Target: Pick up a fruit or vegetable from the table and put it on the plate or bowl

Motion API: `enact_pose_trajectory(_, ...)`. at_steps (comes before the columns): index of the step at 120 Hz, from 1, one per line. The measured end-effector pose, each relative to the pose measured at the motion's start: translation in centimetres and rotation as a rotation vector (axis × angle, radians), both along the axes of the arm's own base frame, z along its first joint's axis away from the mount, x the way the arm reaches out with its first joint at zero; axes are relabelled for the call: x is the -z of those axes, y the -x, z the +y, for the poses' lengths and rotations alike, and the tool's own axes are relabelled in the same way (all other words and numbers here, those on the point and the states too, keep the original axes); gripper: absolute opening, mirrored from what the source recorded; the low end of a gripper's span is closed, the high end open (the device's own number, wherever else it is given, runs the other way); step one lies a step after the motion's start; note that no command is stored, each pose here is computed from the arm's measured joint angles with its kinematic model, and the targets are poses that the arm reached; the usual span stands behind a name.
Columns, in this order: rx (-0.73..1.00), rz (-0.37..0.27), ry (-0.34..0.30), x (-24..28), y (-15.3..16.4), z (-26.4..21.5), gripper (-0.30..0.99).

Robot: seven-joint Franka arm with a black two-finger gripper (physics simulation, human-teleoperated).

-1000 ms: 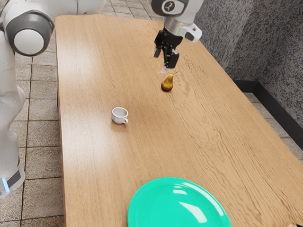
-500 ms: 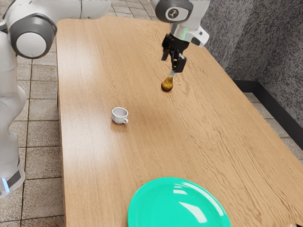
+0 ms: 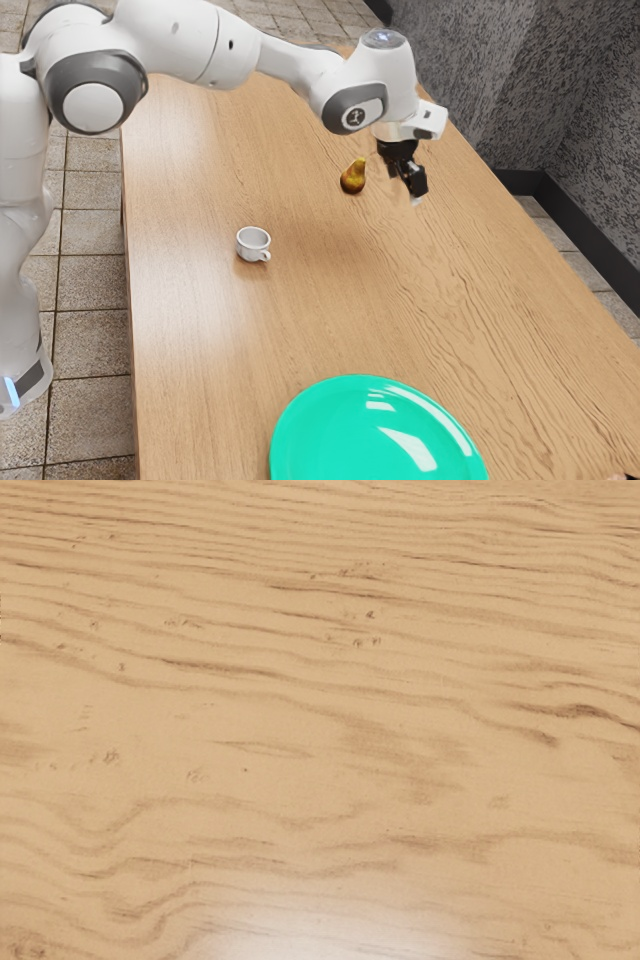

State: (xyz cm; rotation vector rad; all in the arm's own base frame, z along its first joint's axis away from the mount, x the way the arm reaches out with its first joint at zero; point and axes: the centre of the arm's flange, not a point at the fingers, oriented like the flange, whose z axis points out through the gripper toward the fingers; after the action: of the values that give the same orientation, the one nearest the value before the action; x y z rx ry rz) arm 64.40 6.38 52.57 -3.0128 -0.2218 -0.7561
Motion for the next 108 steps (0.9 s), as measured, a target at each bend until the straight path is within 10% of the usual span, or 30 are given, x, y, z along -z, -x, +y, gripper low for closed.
enact_pose_trajectory(23,-0.022,-0.222,-0.009,2.4,2.8,1.7,0.69)
enact_pose_trajectory(58,0.039,-0.39,-0.022,-1.2,4.9,0.4,0.69)
enact_pose_trajectory(108,0.166,-0.317,-0.131,-0.4,4.4,0.0,0.69)
